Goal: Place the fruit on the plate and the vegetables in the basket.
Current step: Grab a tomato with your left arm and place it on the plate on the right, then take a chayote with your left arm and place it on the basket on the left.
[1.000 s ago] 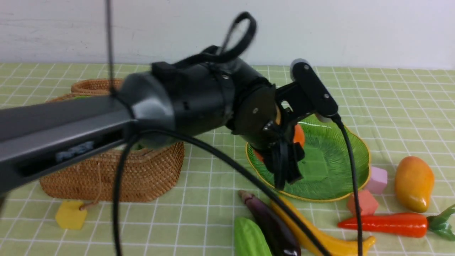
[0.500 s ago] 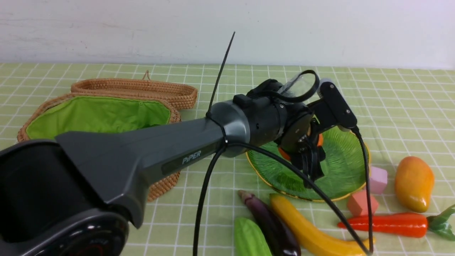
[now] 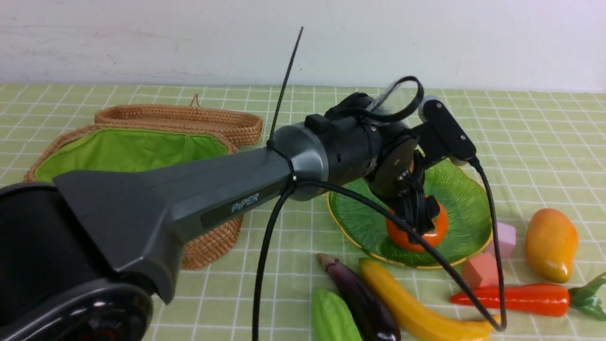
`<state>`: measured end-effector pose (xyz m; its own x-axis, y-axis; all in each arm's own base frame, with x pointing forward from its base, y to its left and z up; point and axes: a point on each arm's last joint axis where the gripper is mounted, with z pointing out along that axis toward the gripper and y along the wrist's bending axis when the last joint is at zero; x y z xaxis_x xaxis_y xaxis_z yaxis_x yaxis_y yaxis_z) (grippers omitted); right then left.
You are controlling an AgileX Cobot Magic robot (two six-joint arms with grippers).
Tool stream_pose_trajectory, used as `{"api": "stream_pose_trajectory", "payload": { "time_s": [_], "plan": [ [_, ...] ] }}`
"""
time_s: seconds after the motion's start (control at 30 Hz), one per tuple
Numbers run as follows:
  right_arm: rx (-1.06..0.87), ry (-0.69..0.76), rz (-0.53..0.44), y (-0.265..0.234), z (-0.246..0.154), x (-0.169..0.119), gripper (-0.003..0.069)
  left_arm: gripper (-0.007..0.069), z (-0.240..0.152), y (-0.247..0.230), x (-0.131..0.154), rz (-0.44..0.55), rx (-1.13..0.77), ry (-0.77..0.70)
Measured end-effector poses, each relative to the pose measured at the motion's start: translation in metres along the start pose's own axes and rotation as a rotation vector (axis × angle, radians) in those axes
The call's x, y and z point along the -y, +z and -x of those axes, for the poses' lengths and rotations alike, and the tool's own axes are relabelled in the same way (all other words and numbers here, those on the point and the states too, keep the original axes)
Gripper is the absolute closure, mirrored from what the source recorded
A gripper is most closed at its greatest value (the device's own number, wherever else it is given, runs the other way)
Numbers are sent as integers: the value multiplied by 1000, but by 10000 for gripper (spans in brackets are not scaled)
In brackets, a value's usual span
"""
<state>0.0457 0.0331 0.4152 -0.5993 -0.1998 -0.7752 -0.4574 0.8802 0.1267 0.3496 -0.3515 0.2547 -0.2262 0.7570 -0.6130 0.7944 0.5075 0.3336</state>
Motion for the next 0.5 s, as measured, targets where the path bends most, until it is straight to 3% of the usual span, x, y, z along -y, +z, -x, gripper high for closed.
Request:
{"api": "stream_pose_trajectory", "payload": {
  "time_s": [0.1,0.17,0.2,0.3,0.33,0.5],
  "plan": [
    [0,-2,0,0,0,0,473,109,5,-28,-7,4,-21,-101],
    [0,-3,1,0,0,0,471,317,10,-74,-16,9,-49,-204],
    [0,-3,1,0,0,0,471,335,11,-77,-17,8,-50,-216],
    [0,-18,1,0,0,0,469,594,12,-128,-23,-5,-68,-326],
    [0,-22,1,0,0,0,469,631,12,-142,-24,-13,-77,-363],
    [0,-28,1,0,0,0,469,638,-7,-178,-18,-52,-223,-523]
  ]
}}
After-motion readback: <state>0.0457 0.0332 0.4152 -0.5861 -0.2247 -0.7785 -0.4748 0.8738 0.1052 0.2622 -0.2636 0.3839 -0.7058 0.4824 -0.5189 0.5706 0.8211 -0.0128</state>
